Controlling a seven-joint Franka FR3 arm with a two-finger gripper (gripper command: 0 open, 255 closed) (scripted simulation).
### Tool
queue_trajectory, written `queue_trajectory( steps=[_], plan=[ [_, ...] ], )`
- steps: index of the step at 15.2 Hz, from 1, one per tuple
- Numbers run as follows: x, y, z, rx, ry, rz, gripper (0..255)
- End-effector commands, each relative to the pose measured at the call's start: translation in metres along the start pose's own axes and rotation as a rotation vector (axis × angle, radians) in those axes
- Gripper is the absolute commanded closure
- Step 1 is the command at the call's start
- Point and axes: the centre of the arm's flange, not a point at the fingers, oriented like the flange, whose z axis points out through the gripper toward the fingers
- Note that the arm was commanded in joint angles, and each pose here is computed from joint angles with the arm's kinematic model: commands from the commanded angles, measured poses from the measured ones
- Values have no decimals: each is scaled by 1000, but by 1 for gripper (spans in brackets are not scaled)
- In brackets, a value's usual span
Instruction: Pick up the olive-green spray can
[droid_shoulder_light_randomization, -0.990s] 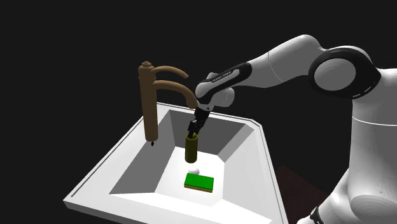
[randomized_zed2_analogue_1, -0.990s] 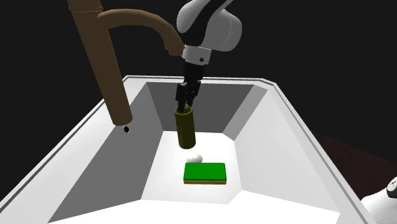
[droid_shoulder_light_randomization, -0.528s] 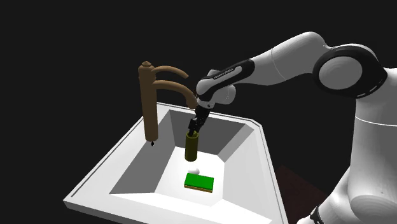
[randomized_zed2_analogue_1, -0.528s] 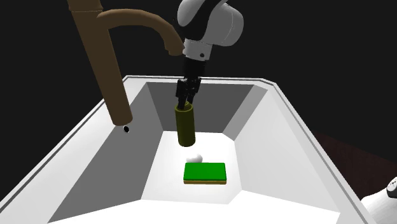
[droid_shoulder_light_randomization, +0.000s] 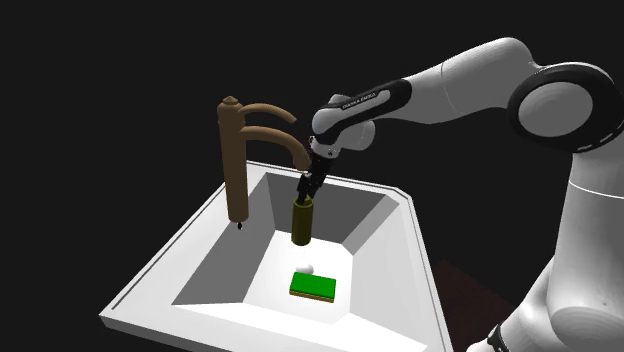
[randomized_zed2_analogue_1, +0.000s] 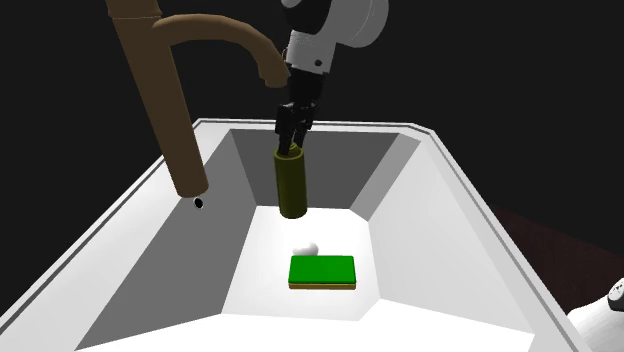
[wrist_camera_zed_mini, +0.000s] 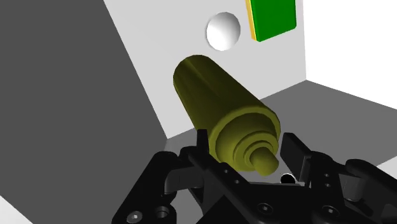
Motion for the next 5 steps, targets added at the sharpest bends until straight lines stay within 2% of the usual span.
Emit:
queue_trajectory(
  steps=[1,5],
  plan=[
    [2,-3,-10,0,1,0,255],
    [3,-7,-20,0,1,0,255]
  ],
)
